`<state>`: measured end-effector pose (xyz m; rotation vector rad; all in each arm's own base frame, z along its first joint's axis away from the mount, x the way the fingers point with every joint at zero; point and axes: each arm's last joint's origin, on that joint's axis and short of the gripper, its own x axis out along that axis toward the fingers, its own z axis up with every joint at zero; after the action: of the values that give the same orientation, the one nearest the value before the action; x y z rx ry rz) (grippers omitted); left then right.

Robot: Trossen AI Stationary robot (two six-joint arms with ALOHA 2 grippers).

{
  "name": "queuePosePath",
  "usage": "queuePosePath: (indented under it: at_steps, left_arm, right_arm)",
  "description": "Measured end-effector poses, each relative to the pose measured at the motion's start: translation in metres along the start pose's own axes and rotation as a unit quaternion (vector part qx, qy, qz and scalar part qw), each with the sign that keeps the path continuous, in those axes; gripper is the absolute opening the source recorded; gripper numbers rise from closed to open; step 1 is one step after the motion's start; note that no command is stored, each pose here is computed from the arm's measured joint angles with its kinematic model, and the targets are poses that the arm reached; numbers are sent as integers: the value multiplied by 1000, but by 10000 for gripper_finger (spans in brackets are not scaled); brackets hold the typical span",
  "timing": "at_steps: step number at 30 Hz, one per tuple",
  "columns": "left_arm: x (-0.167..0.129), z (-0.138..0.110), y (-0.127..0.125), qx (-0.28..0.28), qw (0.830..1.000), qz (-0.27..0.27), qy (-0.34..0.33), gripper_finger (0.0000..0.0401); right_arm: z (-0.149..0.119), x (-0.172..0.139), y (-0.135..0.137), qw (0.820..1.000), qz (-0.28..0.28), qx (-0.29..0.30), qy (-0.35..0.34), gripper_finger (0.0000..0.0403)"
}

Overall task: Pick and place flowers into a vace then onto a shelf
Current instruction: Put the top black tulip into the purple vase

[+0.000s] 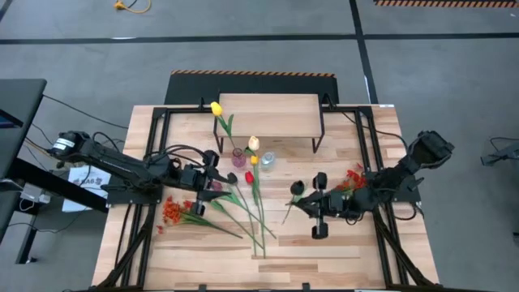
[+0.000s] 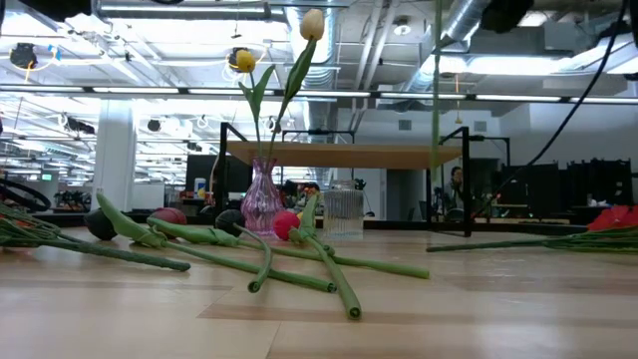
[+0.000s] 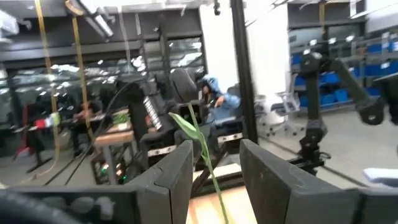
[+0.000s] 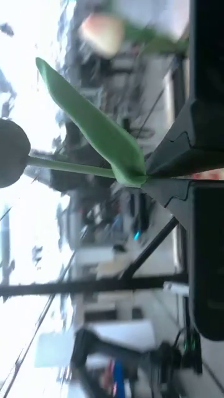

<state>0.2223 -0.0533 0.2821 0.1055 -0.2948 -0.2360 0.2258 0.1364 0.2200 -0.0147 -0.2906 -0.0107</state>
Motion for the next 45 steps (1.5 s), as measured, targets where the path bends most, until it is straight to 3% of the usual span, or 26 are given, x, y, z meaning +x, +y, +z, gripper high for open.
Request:
queuePosePath:
  at_steps: [5, 12, 17, 26, 45]
  left_arm:
    - [20, -2, -1, 0, 1000, -23, 6, 122]
    - [66, -15, 1, 2, 998, -23, 59, 122]
    - [99, -26, 1, 29, 994, -31, 96, 122]
    - [142, -40, 1, 24, 990, -36, 136, 122]
    - [145, -38, 0, 19, 989, -44, 142, 122]
  right_arm:
    - [0, 4, -3, 999, 47, -4, -19, 0]
    - [-1, 5, -4, 998, 60, -8, -21, 0]
    - [-6, 4, -2, 997, 68, -21, 4, 0]
    - [-15, 3, 0, 995, 76, -30, 50, 0]
    - [-24, 8, -12, 995, 42, -23, 90, 0]
